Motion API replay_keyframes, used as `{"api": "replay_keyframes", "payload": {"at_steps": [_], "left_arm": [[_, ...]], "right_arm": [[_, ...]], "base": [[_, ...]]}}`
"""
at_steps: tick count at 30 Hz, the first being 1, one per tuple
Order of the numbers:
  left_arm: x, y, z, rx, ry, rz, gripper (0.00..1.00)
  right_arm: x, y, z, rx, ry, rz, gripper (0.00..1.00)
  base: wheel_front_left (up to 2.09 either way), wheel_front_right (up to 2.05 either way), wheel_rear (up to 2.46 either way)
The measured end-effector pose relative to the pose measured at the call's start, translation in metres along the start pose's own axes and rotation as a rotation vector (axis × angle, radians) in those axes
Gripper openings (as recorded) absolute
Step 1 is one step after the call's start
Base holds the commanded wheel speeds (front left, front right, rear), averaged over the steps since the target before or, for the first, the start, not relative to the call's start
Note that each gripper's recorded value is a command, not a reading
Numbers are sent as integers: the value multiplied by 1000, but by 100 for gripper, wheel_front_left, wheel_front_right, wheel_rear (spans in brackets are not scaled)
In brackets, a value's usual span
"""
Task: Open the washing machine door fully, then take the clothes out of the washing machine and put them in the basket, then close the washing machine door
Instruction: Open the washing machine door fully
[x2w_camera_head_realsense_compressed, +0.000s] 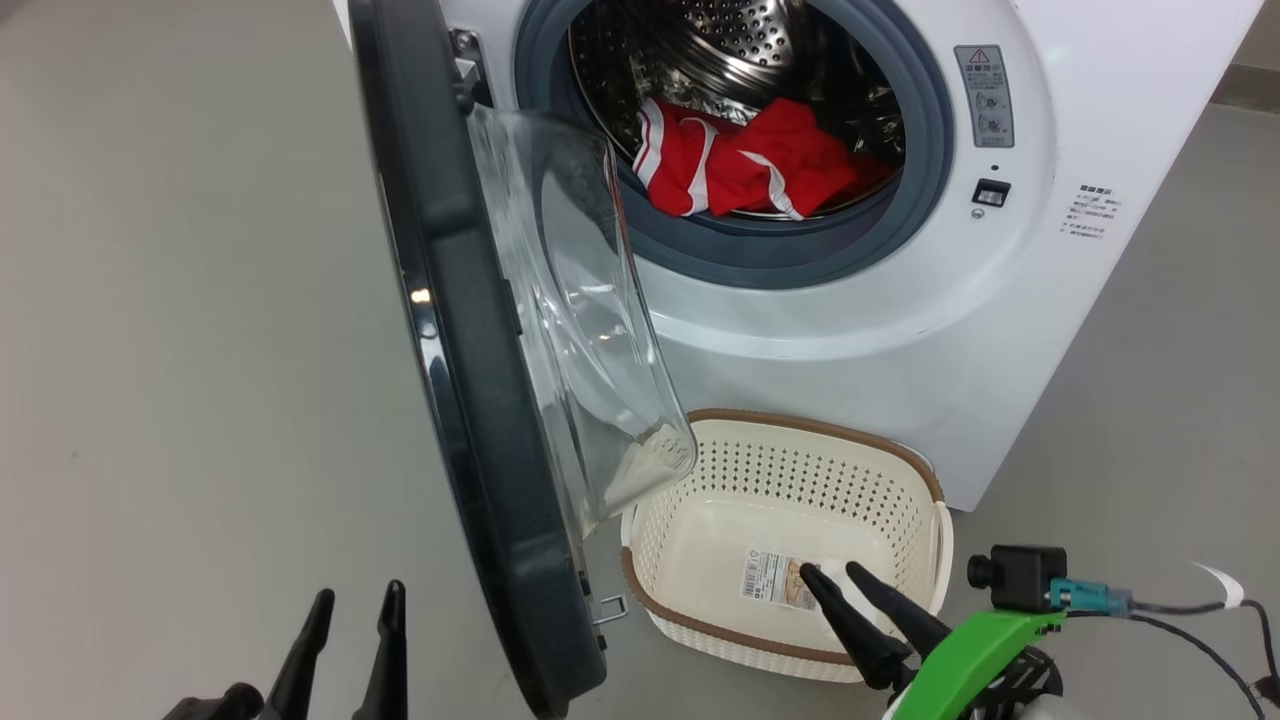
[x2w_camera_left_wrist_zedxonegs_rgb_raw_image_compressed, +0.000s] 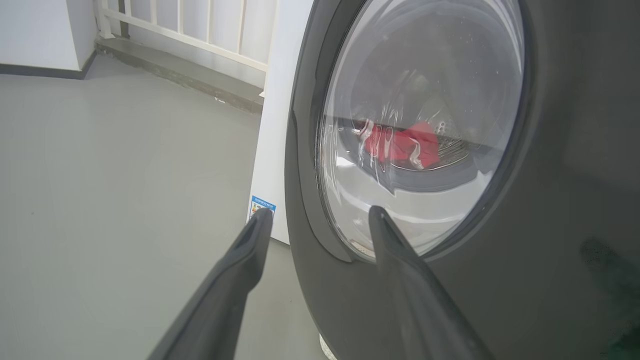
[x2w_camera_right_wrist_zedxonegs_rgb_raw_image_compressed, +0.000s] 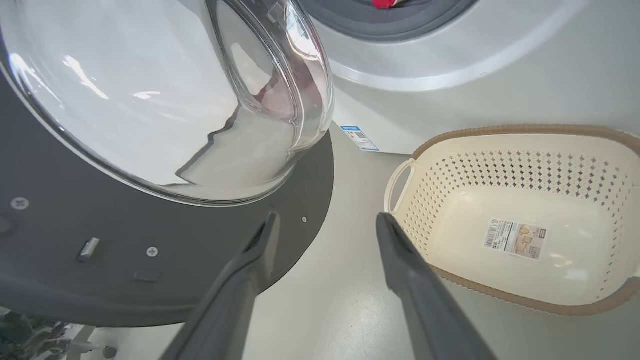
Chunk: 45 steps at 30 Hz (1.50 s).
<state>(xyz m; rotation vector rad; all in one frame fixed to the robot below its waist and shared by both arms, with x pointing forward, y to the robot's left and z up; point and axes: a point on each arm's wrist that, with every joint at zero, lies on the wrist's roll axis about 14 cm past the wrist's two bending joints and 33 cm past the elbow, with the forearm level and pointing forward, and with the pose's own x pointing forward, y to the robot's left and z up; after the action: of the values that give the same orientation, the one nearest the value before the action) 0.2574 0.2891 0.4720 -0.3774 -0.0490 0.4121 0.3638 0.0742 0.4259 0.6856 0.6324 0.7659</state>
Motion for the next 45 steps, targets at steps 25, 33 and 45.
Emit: {"api": "replay_keyframes", "payload": {"at_steps": [25, 33, 45], "left_arm": [[1, 3, 2, 0, -5, 8, 100], [0, 3, 3, -2, -11, 8, 100], [1, 2, 6, 5, -21, 3, 0]], "right_arm": [[-22, 6, 73, -577, -360, -51, 100], [-36, -3, 70, -583, -391, -118, 100], [-38, -4, 69, -578, -394, -130, 100]], "base": [[0, 0, 0], [0, 0, 0], [0, 0, 0]]}}
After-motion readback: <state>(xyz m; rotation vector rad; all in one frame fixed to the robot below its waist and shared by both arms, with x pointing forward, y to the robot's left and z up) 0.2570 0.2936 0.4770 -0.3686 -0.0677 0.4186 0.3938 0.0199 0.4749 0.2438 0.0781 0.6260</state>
